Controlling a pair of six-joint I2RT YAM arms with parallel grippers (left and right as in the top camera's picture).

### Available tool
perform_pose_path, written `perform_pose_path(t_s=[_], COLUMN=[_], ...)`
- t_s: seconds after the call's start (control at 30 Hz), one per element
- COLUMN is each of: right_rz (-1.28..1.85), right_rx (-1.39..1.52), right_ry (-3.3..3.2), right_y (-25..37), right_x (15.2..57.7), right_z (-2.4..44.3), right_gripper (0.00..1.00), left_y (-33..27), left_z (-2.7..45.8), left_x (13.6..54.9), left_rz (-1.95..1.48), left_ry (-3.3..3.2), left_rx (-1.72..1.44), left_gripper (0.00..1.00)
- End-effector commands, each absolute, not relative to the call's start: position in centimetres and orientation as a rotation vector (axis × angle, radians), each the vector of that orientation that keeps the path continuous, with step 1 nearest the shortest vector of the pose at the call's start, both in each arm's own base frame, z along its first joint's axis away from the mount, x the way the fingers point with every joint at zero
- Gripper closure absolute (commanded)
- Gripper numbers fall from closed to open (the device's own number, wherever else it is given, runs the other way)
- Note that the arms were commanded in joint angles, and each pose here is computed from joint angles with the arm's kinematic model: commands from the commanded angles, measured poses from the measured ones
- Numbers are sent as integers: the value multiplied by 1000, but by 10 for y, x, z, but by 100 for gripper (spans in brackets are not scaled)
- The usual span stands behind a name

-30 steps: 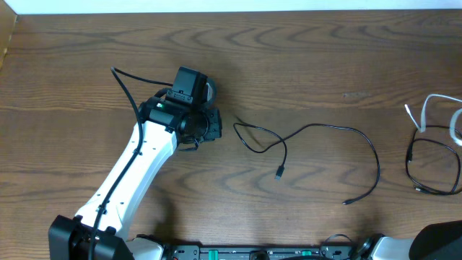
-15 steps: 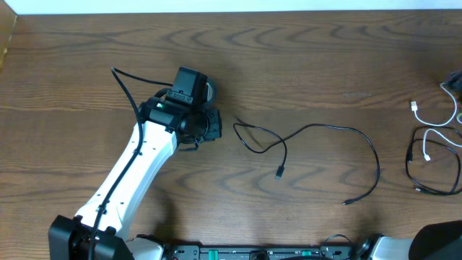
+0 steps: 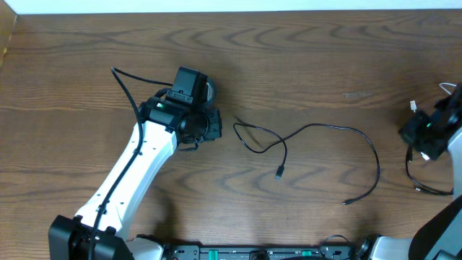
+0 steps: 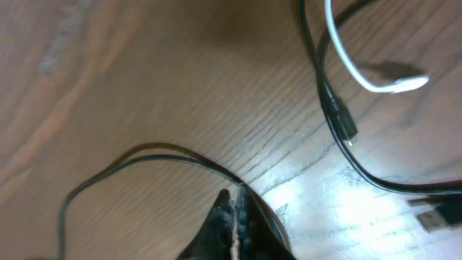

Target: Untangle cables

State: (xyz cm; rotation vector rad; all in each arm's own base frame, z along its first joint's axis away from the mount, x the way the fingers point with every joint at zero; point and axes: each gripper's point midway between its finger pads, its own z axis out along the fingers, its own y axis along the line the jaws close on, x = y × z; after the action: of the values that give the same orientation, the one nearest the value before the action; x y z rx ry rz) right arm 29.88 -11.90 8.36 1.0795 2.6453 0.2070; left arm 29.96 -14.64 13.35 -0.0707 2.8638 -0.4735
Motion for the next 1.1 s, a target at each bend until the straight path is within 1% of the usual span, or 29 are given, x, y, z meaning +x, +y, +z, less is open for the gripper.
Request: perform_pose_path(t_s=[0.0,0.2,0.43,0.73,0.87,1.07], right_rz=[199,173,-129,-203,-298,-394], right_rx=[1064,1094,1272,1360,1452,1549], right_ry=[2660,2671,2698,2711,2698,2644], right_y=[-113,-110,-132,-133,-137,-146], right_x=[291,276,235,214,196,184], right_z=[58,30,13,3,-2,-2], right_gripper=[99,99,99,99,99,99], left_y=[-147,-147,-147,-147,-147,-147], left_z=[129,129,129,129,129,129], left_x=[298,298,298,298,298,298], left_rz=[-476,-477,-477,-477,-477,-477], left_ry=[2880,2880,2880,2880,2880,2880], left_rx=[-59,-59,-59,-59,-59,-59], left_gripper=[92,92,92,92,92,92])
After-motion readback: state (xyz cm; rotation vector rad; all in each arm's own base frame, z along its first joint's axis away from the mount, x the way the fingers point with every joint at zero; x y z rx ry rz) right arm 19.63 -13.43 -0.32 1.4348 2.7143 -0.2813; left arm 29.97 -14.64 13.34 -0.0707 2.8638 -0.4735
